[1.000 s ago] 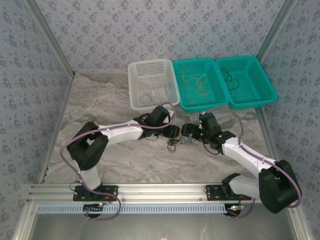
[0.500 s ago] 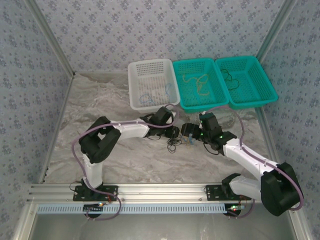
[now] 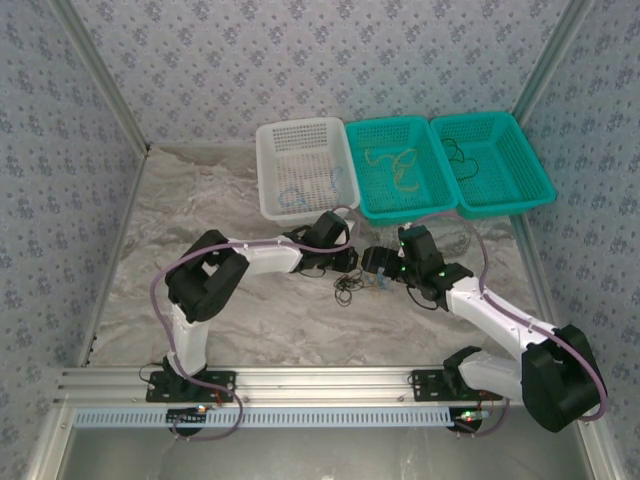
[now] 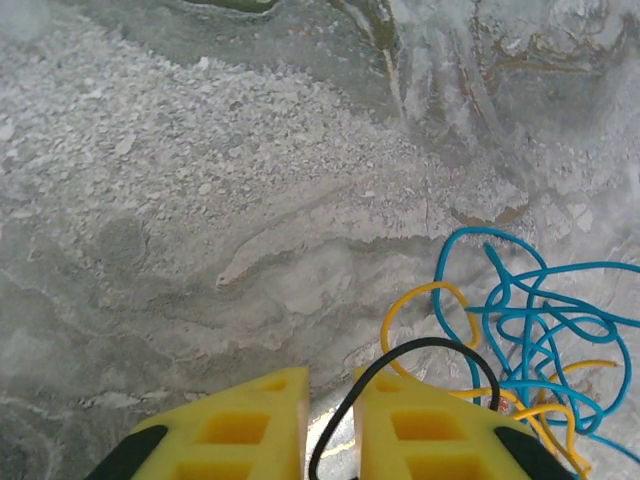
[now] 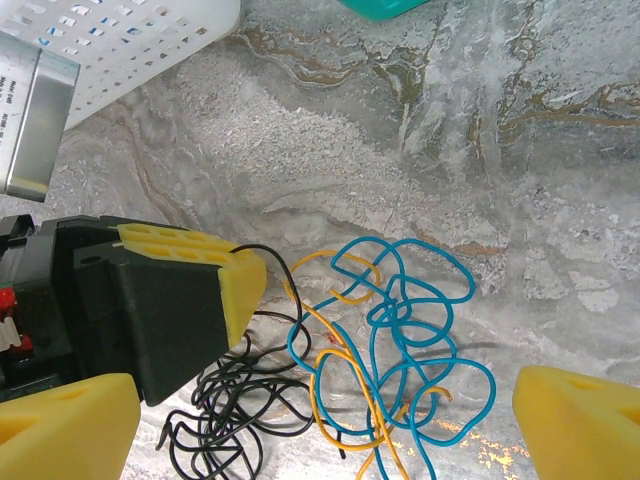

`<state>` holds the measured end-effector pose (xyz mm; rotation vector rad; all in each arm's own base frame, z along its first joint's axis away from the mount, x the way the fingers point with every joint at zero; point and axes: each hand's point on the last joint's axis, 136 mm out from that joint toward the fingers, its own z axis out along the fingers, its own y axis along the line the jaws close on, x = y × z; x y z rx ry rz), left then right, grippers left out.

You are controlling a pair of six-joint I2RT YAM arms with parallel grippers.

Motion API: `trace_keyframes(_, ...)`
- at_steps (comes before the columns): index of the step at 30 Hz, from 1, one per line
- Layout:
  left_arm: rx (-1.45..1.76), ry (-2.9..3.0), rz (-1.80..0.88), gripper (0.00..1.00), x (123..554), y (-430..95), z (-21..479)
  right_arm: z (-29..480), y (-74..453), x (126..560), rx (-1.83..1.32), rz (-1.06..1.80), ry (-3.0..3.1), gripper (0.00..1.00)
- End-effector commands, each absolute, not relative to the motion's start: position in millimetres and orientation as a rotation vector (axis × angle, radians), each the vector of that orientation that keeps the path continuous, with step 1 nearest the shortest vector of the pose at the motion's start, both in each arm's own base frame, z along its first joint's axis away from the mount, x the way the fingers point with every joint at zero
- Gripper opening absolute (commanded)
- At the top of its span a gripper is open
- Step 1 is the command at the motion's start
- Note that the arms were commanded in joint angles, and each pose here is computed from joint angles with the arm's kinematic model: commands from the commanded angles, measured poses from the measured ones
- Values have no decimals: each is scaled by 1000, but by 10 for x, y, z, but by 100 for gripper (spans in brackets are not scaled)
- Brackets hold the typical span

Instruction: Untangle the cables

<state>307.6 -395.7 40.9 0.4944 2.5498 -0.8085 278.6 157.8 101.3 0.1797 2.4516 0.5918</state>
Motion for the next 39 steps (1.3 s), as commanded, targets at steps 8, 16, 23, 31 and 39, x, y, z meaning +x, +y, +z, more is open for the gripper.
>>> trace_keyframes(8,478,2484,-853,2,3136,-3987,653,962,1610,2733,161,603,2468,98)
trace_keyframes(16,393,2458,-779,0,3171,-3794,791,933,1694,2773,144,629,2480,98)
trace_keyframes(23,335,2439,-779,0,3177,-3682,926,868,1810,2789,98,647,2510,91)
trace_keyframes(31,268,2414,-824,0,3206,-3566,1174,749,1893,2866,52,531,2541,75)
trace_keyframes(39,241,2442,-772,0,3150,-3413,1119,566,1659,3021,223,289,2601,57)
